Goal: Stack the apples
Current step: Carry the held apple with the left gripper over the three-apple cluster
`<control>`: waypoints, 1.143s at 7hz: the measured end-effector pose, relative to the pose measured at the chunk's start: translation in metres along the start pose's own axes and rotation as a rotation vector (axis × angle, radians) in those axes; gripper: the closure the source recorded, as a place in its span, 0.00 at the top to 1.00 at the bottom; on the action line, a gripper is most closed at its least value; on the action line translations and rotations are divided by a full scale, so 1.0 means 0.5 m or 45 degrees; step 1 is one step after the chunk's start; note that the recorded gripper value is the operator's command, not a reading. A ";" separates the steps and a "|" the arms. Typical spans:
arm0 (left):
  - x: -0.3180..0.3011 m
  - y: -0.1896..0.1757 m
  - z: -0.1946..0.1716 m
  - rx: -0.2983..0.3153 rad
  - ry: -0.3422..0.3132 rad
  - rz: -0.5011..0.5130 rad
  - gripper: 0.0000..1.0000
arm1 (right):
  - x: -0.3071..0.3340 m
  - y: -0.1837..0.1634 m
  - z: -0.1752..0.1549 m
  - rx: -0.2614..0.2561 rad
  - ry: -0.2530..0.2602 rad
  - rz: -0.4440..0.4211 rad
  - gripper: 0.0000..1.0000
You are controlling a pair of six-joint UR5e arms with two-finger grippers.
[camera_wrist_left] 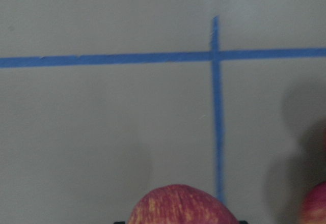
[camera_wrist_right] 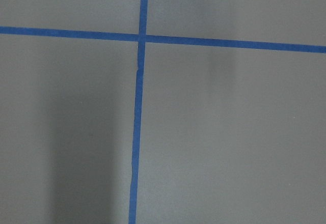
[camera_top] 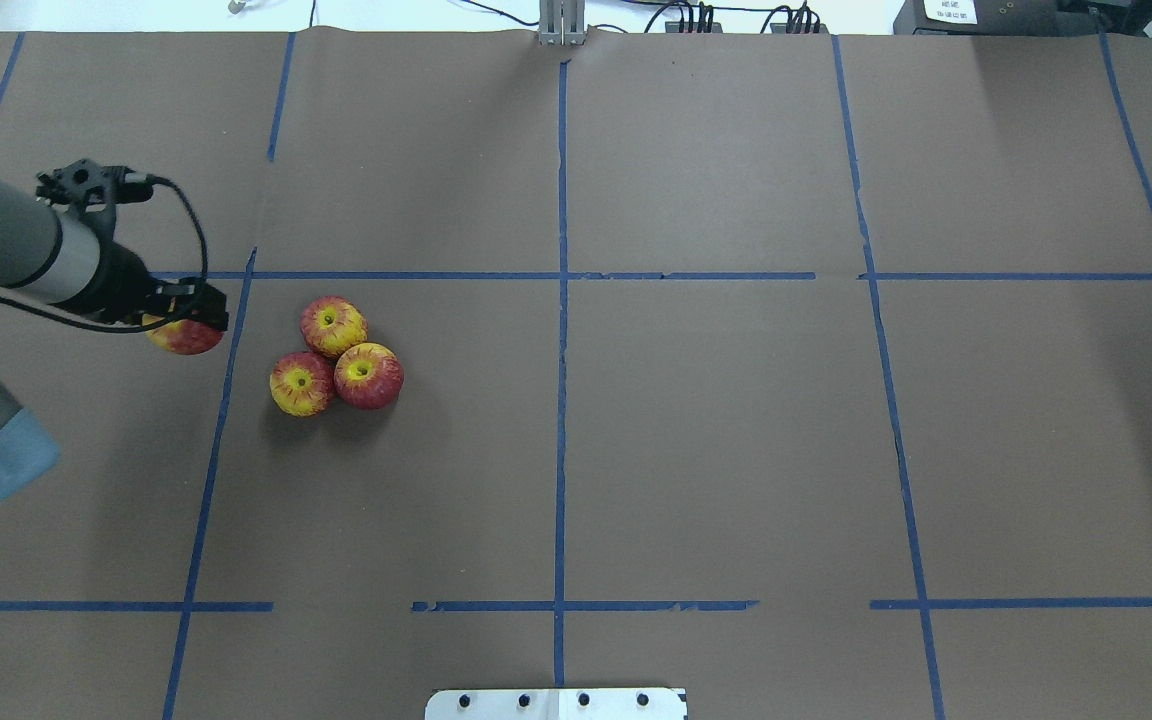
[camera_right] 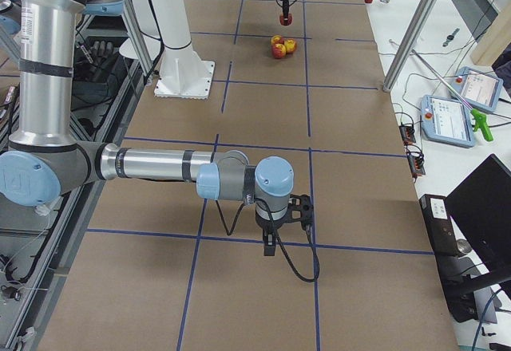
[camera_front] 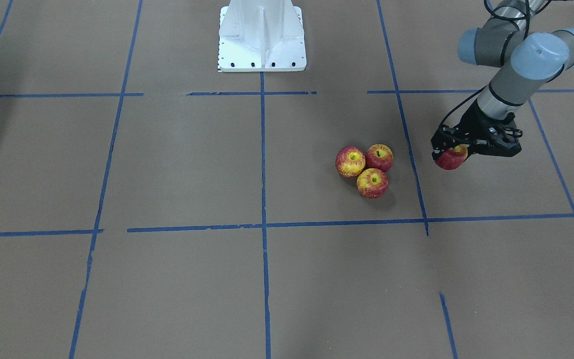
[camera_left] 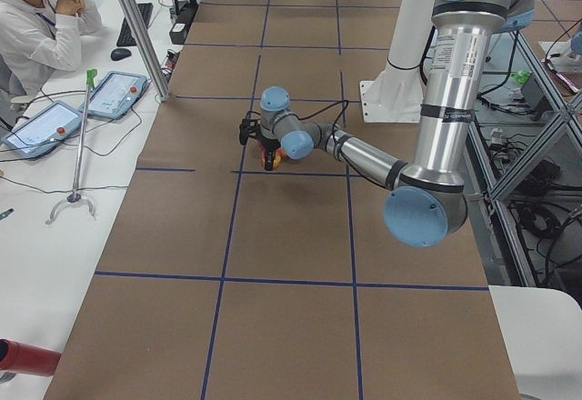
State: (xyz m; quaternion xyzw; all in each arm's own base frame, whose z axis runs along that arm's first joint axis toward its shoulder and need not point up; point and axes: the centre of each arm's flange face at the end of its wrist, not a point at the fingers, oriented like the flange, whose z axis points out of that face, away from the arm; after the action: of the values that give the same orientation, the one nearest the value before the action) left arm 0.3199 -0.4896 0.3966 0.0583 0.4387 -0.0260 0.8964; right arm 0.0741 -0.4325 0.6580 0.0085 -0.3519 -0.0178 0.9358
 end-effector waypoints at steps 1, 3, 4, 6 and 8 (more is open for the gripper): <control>0.089 -0.021 -0.013 -0.032 0.008 -0.047 0.03 | 0.000 0.000 0.000 0.000 0.000 0.000 1.00; 0.189 0.004 0.011 -0.100 0.026 -0.074 0.04 | 0.000 0.000 0.000 0.000 0.000 0.000 1.00; 0.206 0.016 0.028 -0.122 0.022 -0.072 0.04 | 0.000 0.000 0.000 0.000 0.000 0.000 1.00; 0.210 0.028 0.046 -0.144 0.012 -0.076 0.04 | 0.000 0.000 0.000 0.000 0.000 0.000 1.00; 0.213 0.032 0.055 -0.154 0.010 -0.074 0.06 | 0.000 0.000 0.000 0.000 0.000 0.000 1.00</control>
State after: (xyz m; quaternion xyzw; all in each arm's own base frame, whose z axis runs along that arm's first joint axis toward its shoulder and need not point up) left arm 0.4085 -0.4768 0.3304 -0.0086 0.4445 -0.0254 0.8954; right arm 0.0741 -0.4325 0.6580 0.0086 -0.3519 -0.0178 0.9358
